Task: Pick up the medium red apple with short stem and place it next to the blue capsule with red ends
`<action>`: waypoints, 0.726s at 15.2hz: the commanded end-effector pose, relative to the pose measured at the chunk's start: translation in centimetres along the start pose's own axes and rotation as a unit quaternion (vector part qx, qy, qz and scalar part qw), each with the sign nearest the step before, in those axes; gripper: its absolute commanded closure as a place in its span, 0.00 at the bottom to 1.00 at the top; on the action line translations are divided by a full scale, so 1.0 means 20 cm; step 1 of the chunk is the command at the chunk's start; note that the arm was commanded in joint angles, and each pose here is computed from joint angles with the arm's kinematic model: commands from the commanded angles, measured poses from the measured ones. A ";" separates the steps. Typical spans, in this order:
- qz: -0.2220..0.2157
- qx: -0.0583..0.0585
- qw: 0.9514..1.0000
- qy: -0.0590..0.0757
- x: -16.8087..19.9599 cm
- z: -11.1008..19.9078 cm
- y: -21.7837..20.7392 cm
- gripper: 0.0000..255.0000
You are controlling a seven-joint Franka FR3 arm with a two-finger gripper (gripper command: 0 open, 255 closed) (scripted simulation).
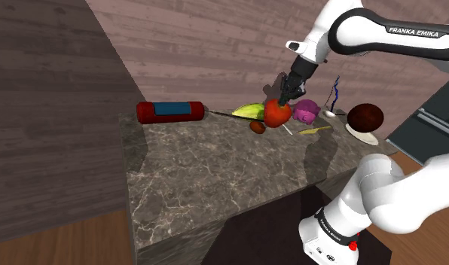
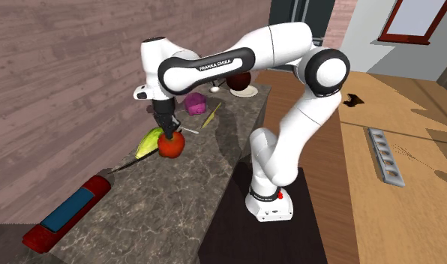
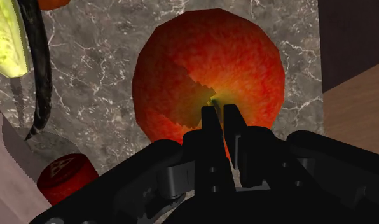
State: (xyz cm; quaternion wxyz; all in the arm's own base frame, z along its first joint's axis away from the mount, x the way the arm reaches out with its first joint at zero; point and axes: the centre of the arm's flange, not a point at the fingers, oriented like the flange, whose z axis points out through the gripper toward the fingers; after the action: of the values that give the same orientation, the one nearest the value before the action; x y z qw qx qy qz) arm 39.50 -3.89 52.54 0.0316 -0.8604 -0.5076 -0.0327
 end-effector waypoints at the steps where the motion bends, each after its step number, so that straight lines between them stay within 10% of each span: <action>1: 0.000 0.000 1.000 0.000 0.10 -0.01 0.07 1.00; 11: 0.000 0.000 1.000 0.000 0.66 0.03 0.41 1.00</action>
State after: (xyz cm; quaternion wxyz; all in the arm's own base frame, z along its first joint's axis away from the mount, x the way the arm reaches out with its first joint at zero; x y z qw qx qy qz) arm 51.81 3.13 53.15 0.0315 -0.8605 -0.5075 -0.0326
